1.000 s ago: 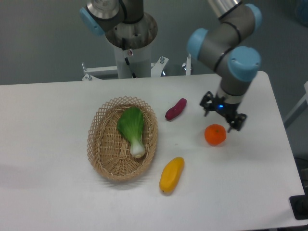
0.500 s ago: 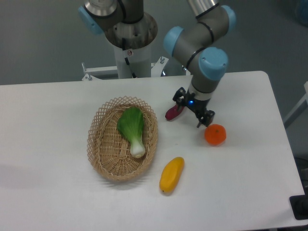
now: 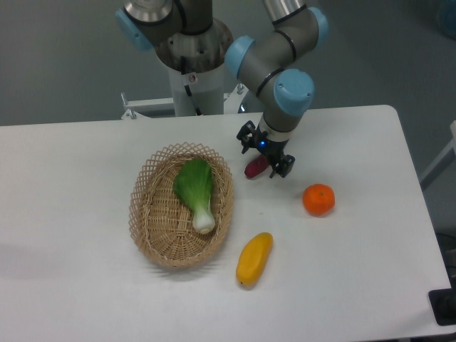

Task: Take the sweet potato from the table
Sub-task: 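Lower the gripper onto the sweet potato and close the fingers, then lift the held sweet potato up off the table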

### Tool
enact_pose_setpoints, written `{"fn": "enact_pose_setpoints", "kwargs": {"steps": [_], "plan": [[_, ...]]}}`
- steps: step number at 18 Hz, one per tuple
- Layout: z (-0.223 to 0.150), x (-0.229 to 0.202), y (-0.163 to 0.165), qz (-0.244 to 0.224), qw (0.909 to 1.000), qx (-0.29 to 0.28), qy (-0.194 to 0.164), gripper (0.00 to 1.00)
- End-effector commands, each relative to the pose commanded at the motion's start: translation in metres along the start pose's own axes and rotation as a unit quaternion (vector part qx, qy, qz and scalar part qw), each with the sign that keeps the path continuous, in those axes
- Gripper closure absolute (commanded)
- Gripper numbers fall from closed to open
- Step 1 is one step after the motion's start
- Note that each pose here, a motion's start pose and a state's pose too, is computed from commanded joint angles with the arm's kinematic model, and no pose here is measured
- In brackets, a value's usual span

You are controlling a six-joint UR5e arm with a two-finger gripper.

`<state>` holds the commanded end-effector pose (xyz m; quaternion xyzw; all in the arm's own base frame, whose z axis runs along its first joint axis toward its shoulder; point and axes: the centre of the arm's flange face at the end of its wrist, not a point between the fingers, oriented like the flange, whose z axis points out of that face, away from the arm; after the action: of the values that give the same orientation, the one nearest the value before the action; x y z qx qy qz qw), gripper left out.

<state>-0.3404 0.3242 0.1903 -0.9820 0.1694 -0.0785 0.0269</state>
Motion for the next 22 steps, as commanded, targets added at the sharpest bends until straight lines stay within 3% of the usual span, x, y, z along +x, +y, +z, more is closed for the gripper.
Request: {"fn": "enact_pose_setpoints", "kwargs": {"steps": [3,6,8,10,12,16,22], "plan": [[0.003,-0.001,0.000,0.003,1.0000,-0.001,-0.003,0.00],[0.005,0.000,0.000,0.004,0.9999,-0.001,-0.010,0.17],[0.005,0.000,0.000,0.004,0.9999,-0.001,-0.011,0.39],[0.004,0.000,0.000,0.003,0.9999,-0.003,-0.012,0.73],[0.000,-0.001,0.000,0.004,0.9999,-0.003,-0.016,0.98],[-0.010,-0.008,0.001,0.002,0.9997,-0.003,-0.026,1.00],[-0.057,-0.040,-0.003,0.000,0.9982,-0.002,-0.060,1.00]]}}
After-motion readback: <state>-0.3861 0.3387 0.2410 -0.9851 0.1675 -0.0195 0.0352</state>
